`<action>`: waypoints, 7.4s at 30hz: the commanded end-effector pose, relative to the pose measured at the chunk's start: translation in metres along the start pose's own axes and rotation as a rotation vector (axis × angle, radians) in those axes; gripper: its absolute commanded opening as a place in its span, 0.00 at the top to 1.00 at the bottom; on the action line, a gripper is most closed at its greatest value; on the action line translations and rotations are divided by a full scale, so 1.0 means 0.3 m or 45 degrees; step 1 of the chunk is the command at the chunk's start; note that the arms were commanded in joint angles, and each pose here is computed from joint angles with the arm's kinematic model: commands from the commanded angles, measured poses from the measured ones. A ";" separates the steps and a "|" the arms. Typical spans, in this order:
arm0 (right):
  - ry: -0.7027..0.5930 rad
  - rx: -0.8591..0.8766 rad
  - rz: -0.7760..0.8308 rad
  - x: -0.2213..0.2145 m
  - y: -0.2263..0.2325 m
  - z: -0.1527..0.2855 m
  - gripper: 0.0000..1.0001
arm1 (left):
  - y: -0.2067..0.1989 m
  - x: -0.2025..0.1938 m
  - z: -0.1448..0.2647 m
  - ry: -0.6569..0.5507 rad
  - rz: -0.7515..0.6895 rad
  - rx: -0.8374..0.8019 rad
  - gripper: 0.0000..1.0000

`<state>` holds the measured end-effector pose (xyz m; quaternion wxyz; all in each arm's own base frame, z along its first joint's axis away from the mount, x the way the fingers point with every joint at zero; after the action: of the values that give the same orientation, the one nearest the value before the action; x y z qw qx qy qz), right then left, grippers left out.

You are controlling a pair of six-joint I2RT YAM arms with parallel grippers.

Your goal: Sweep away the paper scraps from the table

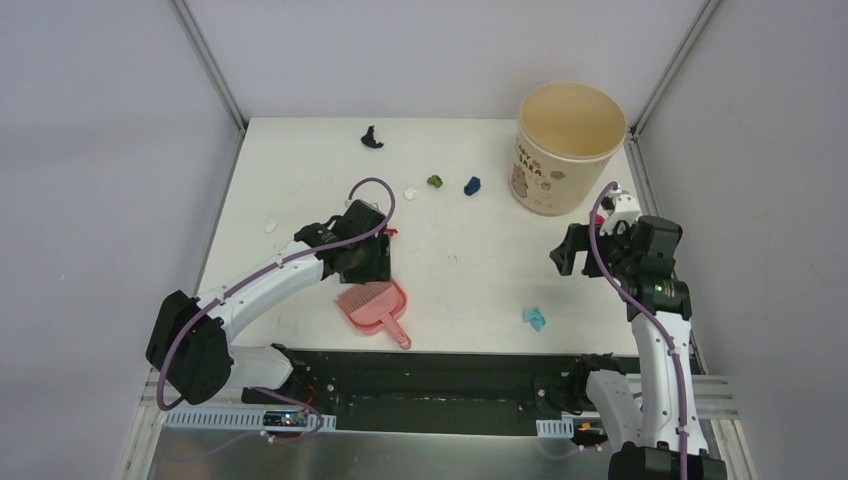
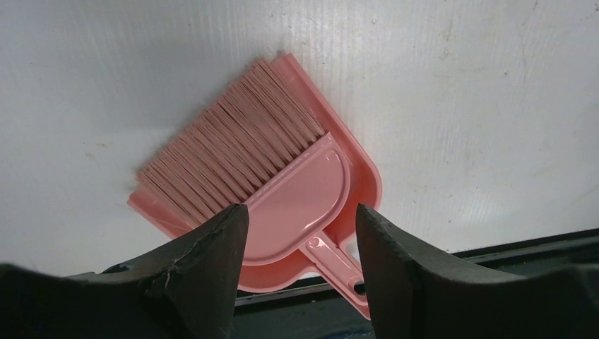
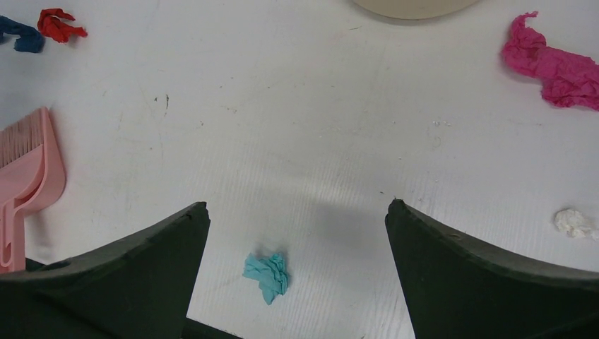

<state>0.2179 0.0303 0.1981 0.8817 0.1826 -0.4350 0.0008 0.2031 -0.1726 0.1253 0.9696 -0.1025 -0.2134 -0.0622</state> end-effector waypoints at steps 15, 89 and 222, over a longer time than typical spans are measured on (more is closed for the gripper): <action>-0.011 0.037 0.058 0.011 -0.001 -0.013 0.00 | -0.045 0.000 -0.051 0.069 0.039 -0.047 0.52; -0.002 0.058 0.075 0.004 0.001 -0.017 0.00 | -0.126 0.156 -0.217 -0.059 0.081 0.158 0.38; 1.213 0.202 0.823 -0.532 0.664 -0.406 0.51 | -0.144 -0.016 -0.234 -0.151 0.964 -0.343 1.00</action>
<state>0.1882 0.2813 0.0785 0.9182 0.0904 -0.0357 0.3839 0.2124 -0.2262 0.0571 0.9035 -0.2752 -0.1972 0.2630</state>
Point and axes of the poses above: each gripper's point midway between its finger pads, its own z axis back along the fingers, its own y axis along the line the jaws close on, x = y × z, the point moved 3 cm from there along z, back along the fingers, and after that the axes turned 9 degrees about -z, right-handed, at the moved point
